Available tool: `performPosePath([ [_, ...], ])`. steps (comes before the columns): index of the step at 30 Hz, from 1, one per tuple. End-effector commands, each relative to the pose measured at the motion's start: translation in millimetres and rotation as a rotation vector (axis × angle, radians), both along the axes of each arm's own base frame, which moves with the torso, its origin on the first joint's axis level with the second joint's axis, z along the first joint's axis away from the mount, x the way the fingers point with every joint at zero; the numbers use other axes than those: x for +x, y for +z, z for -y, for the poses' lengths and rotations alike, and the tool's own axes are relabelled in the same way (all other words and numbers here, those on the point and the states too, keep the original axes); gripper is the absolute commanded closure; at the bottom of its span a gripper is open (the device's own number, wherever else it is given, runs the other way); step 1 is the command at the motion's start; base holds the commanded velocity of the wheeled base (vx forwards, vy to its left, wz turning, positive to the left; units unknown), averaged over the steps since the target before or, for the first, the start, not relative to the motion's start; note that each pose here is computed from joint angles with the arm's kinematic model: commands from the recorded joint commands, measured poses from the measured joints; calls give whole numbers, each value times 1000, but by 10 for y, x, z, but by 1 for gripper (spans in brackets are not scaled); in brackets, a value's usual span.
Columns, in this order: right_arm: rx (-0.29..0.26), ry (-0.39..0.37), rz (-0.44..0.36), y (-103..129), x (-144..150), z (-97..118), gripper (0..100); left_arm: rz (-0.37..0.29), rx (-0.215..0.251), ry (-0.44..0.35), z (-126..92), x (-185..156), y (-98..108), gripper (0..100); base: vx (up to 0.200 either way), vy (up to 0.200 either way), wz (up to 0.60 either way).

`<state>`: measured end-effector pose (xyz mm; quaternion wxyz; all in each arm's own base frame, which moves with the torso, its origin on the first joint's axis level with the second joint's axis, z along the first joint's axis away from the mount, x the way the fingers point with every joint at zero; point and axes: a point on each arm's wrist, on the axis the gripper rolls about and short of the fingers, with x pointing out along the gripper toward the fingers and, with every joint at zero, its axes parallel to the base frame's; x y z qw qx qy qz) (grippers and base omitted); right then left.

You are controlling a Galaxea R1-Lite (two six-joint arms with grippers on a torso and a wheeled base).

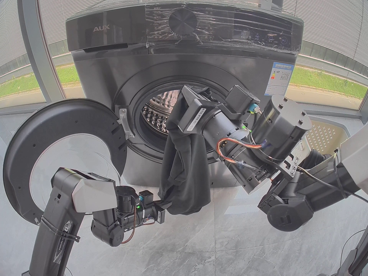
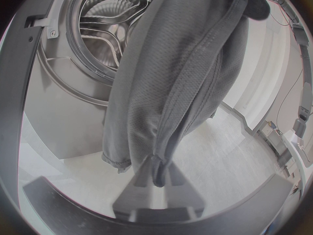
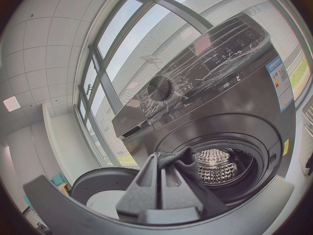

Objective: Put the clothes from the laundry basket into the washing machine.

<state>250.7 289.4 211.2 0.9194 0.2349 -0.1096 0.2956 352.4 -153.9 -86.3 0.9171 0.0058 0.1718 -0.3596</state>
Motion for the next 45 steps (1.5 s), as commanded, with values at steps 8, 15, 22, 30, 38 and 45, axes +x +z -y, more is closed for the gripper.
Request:
performPosePath([
  [8, -76, -114, -83, -289, 248, 365, 100, 56, -20, 48, -200, -29, 435, 100, 0, 0, 0],
  [15, -154, -174, -162, -552, 362, 724, 100, 126, -45, 65, -395, -390, 1135, 100, 0, 0, 0],
  [22, -205, -153, -277, -1001, 318, 1174, 100, 235, -99, 29, -583, -869, 1774, 100, 0, 0, 0],
  [30, -336, -77, -429, -1532, -40, 1349, 100, 304, -126, -9, -629, -933, 1979, 100, 0, 0, 0],
  [38, -394, -60, -495, -1754, -67, 1338, 0, 343, -141, -9, -583, -828, 2043, 100, 0, 0, 0],
  [45, -534, -17, -573, -2047, -233, 1314, 0, 347, -143, -15, -554, -836, 2056, 100, 0, 0, 0],
])
